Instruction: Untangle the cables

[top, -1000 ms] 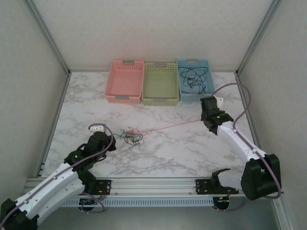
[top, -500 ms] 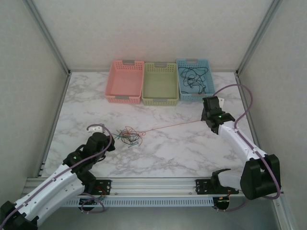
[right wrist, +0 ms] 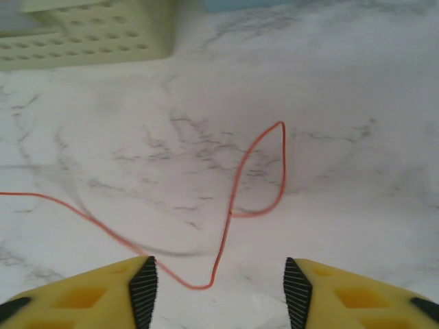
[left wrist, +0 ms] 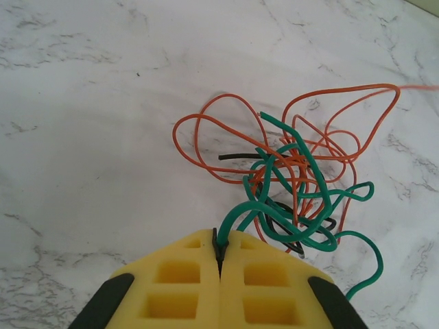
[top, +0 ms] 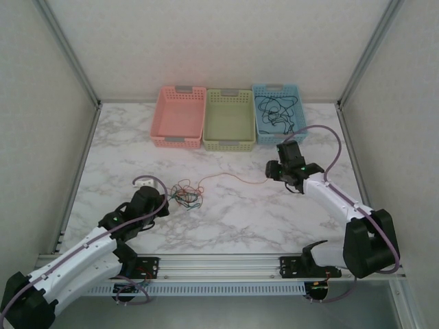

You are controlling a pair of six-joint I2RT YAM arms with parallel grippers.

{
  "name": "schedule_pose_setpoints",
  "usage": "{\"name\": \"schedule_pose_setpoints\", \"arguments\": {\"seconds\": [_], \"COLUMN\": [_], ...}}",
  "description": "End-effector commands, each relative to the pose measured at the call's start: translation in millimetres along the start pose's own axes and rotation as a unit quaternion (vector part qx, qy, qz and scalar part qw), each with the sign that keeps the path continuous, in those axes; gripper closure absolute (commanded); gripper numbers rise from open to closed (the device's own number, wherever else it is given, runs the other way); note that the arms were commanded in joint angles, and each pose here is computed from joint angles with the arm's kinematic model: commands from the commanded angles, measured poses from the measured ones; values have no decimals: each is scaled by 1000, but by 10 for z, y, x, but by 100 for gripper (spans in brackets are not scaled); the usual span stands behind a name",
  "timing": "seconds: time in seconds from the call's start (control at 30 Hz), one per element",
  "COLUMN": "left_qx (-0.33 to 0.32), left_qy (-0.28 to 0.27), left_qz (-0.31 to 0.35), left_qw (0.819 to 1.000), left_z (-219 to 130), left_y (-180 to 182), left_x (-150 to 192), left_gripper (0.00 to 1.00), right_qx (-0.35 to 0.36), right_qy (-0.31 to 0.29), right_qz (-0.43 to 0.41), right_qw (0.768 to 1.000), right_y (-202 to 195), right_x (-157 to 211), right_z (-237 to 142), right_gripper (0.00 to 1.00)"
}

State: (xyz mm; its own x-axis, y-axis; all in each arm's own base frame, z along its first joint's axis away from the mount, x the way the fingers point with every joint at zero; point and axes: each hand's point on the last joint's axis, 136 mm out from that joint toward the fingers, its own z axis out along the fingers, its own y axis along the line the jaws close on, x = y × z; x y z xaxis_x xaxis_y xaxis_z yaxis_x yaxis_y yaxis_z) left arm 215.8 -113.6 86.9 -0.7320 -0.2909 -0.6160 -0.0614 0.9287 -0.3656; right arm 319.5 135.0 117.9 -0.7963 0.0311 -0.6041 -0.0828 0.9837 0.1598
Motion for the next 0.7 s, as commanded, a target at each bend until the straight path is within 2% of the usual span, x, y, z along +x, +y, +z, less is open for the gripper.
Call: {"name": "schedule_pose_setpoints", "arguments": {"seconds": [0.0,0.1,0.33,0.5,0.67], "left_qx": [13,13,10,9,9], "left_qy": [1,2,6,6,5], "left_qz": [6,6,8,9,11], "left_qw": [1000,1000,1000,1000,1000], "left_z": [-8,3,28,26,12], "left_y": [-64,-68,-77,-74,-70], "left_x": [-38,-34,-32,-34,-41], "left_gripper": [100,100,100,100,100], "right_qx": [-58,-146,-273,-292,-303], "right_qy": [-78,-92,0,77,139], "right_qz": [-22,-40,-51,-57,-49], "right_qw": [995,984,961,952,942], "right_y": [301,681,1576,2036,2343], "right_x": [-317,-387,2,354,652], "right_z": [-262,-443,-338,7,365], "right_gripper": [41,41,49,62,67]}}
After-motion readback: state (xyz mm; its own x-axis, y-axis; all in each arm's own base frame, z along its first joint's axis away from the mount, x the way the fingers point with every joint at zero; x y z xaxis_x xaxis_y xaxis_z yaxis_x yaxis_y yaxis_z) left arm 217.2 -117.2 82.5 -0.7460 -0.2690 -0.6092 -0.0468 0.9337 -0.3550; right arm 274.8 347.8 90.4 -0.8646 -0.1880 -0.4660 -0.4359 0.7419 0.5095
